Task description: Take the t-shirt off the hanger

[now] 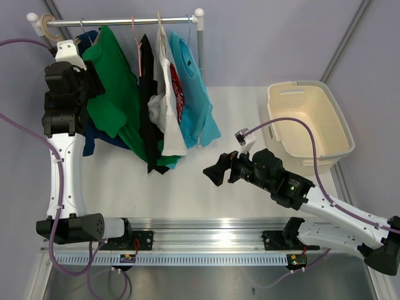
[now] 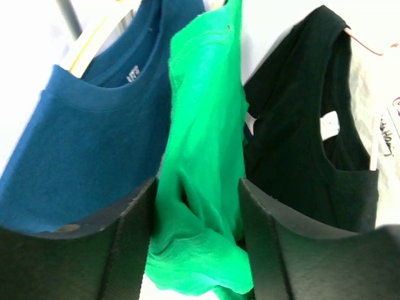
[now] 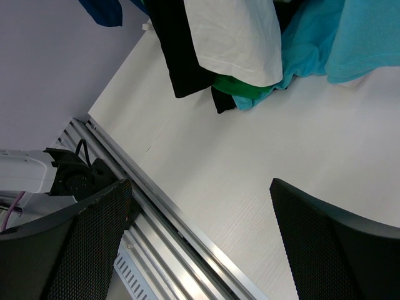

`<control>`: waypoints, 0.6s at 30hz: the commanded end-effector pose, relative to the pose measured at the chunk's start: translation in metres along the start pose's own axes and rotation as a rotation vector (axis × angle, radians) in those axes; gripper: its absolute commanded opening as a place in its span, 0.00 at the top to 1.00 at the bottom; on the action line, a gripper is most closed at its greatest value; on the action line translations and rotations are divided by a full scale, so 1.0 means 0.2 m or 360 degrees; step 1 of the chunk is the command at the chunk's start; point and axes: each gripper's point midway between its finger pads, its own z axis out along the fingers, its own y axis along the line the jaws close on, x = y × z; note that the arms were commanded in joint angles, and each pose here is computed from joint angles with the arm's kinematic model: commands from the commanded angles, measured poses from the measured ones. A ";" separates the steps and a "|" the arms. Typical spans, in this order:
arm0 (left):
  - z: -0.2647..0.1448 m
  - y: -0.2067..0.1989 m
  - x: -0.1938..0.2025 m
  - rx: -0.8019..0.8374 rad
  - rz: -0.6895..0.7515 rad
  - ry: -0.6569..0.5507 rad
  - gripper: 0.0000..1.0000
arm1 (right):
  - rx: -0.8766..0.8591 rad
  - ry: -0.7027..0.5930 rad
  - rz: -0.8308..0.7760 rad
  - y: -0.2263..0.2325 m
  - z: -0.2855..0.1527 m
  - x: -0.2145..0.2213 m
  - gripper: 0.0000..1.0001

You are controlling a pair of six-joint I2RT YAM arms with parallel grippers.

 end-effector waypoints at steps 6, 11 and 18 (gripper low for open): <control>0.05 -0.09 -0.04 0.0154 -0.0001 -0.0023 0.46 | -0.0074 -0.0059 0.0016 0.06 -0.03 -0.06 0.01; 0.08 -0.09 -0.03 0.0153 -0.0015 -0.0011 0.51 | -0.0073 -0.0057 0.0014 0.06 -0.03 -0.06 0.00; 0.05 -0.10 -0.15 0.0161 -0.0053 -0.0091 0.80 | -0.0071 -0.0035 0.0017 0.06 0.00 -0.05 0.00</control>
